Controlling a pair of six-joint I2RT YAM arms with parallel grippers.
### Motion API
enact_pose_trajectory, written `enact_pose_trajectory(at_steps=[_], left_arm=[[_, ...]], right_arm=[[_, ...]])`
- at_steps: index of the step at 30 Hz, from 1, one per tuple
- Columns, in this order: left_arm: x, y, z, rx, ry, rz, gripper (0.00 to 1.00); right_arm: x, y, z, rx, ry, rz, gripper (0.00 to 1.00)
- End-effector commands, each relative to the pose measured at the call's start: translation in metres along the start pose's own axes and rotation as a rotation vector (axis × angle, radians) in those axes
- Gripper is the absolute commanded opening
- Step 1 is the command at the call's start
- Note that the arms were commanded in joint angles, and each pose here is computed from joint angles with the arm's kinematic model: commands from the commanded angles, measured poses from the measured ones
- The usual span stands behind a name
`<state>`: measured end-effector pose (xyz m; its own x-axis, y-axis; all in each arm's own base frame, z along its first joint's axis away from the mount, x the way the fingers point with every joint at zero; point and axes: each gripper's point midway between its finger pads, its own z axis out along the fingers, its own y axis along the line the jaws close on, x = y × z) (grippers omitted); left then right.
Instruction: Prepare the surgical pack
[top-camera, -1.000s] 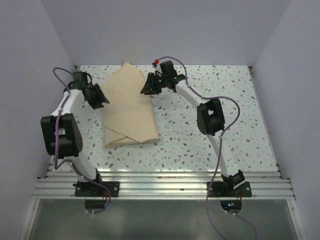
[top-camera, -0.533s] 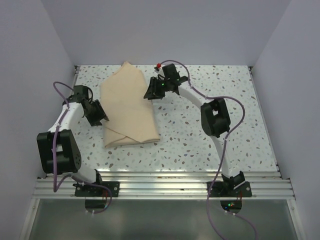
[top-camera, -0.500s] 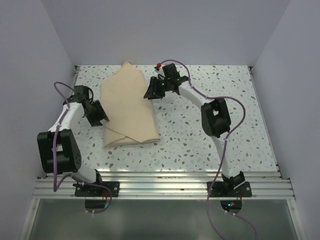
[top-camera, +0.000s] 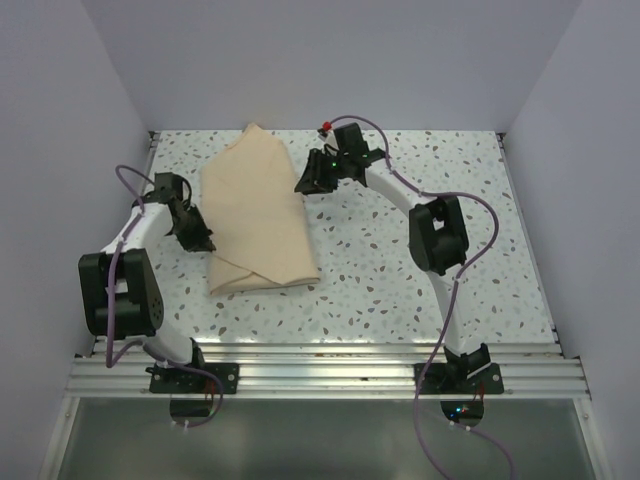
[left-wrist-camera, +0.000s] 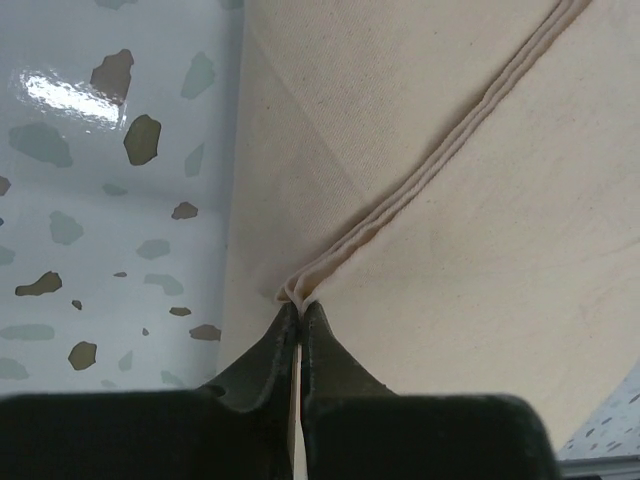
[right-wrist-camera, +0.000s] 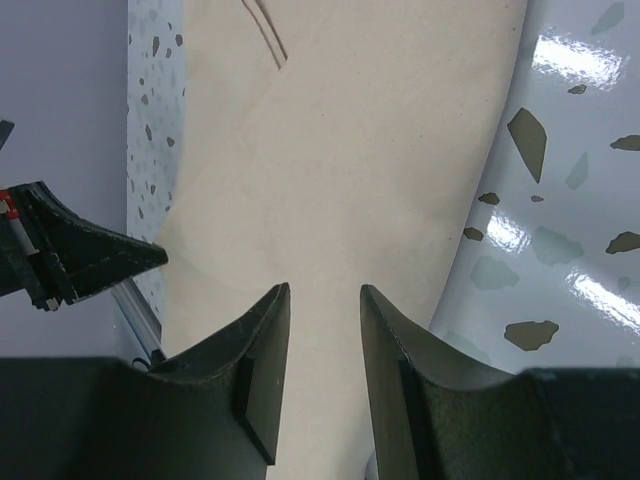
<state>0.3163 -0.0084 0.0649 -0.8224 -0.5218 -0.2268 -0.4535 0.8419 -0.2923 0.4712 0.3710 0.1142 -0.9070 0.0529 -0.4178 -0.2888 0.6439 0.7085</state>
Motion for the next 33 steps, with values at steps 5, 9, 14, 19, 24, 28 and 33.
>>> enact_pose_trajectory(at_steps=[5, 9, 14, 19, 24, 28, 33], left_arm=[[-0.049, -0.052, -0.043, 0.124, -0.160, 0.069, 0.00], [-0.072, -0.081, -0.074, 0.190, -0.247, 0.066, 0.00], [-0.083, -0.080, -0.077, 0.150, -0.267, 0.062, 0.00], [-0.072, -0.056, -0.049, 0.049, -0.203, 0.059, 0.00], [-0.052, -0.025, -0.018, -0.047, -0.144, 0.059, 0.00], [-0.044, -0.003, 0.002, -0.118, -0.119, 0.064, 0.00], [-0.043, 0.015, 0.019, -0.165, -0.102, 0.058, 0.00]], right_arm=[[-0.020, 0.019, -0.023, -0.025, -0.057, -0.042, 0.38], [-0.021, 0.014, -0.022, -0.018, -0.056, -0.033, 0.38], [-0.024, 0.009, -0.023, -0.010, -0.059, -0.023, 0.37], [-0.026, 0.006, -0.025, -0.010, -0.062, -0.013, 0.37], [-0.028, 0.009, -0.022, -0.030, -0.064, -0.004, 0.37], [-0.024, 0.016, -0.016, -0.055, -0.051, -0.001, 0.36], [-0.016, 0.024, -0.006, -0.074, -0.035, 0.002, 0.34]])
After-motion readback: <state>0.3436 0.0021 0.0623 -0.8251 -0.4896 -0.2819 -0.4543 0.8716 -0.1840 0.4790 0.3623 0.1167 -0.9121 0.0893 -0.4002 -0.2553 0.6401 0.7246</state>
